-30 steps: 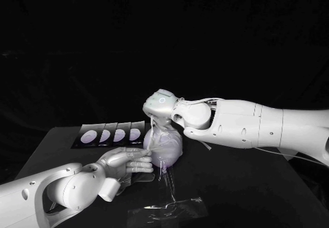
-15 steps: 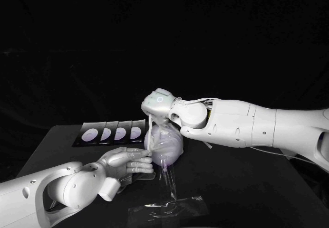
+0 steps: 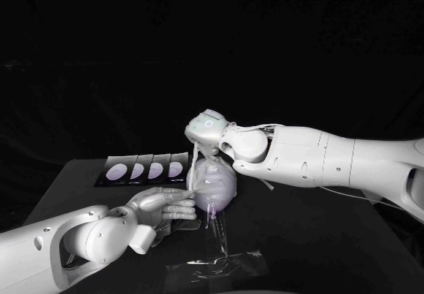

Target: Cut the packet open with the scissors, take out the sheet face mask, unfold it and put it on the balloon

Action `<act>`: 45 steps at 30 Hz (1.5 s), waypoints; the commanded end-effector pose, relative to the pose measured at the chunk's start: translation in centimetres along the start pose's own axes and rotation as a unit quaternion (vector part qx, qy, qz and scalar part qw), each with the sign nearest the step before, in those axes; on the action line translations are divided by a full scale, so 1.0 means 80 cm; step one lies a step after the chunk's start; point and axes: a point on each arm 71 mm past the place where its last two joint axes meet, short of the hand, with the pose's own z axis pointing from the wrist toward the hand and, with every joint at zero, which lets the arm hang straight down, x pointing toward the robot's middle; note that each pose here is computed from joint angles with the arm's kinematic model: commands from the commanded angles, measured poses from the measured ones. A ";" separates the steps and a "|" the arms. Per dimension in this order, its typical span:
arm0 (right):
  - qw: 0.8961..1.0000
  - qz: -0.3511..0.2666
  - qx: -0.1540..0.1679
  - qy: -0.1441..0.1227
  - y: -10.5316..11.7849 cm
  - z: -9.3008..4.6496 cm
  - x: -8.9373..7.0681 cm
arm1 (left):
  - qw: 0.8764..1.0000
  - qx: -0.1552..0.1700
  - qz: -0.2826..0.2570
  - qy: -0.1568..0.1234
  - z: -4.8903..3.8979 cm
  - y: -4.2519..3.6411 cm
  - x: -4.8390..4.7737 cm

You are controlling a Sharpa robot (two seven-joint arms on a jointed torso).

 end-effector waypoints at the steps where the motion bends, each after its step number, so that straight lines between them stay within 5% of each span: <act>1: 1.000 -0.011 0.001 0.010 -0.001 0.002 0.002 | 1.000 0.018 -0.003 -0.015 0.002 -0.0042 -0.002; 18: 0.999 -0.005 0.031 -0.010 -0.001 0.014 0.005 | 0.999 0.021 -0.003 -0.042 0.006 -0.0068 -0.014; 45: 0.998 0.003 0.033 0.061 -0.003 0.016 0.033 | 0.999 -0.003 0.004 -0.034 0.007 -0.0051 -0.014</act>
